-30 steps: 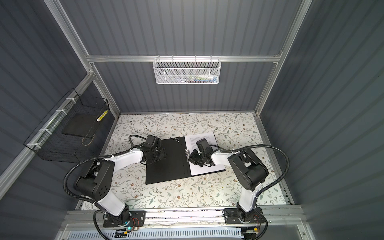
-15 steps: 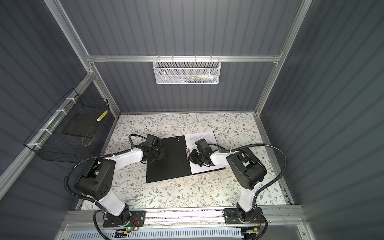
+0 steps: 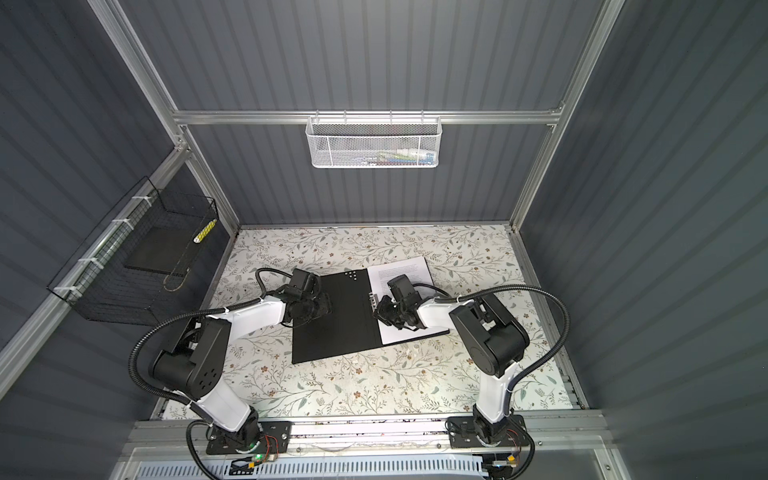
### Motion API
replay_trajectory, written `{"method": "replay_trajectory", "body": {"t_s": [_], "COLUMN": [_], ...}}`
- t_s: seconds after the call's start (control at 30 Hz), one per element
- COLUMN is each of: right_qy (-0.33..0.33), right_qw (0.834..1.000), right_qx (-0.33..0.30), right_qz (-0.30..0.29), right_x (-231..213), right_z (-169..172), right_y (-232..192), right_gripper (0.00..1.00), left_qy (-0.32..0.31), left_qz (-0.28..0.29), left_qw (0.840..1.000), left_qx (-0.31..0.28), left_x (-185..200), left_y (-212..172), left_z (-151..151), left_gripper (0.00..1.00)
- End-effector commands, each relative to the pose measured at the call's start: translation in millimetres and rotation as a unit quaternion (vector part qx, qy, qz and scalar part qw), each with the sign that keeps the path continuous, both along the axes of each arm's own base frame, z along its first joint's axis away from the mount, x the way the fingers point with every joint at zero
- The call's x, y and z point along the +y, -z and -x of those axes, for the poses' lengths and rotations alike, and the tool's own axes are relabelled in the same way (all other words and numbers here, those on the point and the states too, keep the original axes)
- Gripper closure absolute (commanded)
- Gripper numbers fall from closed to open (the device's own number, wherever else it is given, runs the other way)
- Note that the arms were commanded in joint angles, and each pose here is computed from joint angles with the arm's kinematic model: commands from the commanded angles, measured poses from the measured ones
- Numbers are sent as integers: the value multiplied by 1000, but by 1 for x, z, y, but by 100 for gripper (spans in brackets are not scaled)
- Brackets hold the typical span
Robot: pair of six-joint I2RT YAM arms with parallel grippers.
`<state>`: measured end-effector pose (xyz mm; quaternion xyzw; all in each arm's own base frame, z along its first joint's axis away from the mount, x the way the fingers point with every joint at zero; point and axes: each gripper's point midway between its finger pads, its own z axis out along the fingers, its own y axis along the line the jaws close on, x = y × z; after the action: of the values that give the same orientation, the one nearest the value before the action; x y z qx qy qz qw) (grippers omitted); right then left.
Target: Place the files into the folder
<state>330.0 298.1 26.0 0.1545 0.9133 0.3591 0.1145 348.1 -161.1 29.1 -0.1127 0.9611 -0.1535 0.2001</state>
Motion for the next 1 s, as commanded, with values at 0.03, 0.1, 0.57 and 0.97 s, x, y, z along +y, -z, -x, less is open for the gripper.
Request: {"method": "replay_trajectory", "body": {"t_s": [0.03, 0.1, 0.57, 0.97], "right_qy": [-37, -41, -84, -87], "right_qw": [998, 998, 996, 985], "right_qx": [50, 51, -13, -109], "right_qz": [20, 17, -2, 97], "right_x": [-3, -1, 4, -77], "right_z": [28, 28, 30, 4], "right_y": [23, 21, -17, -83], "right_gripper": [100, 100, 49, 1], "left_qy": [-5, -4, 32, 7], "left_qz": [-79, -78, -19, -51], "left_qw": [983, 984, 996, 998], "left_qx": [165, 162, 81, -33], "left_x": [40, 39, 8, 41], "left_y": [67, 64, 3, -78], "left_z": [78, 75, 34, 46], "left_gripper": [34, 34, 24, 0]}}
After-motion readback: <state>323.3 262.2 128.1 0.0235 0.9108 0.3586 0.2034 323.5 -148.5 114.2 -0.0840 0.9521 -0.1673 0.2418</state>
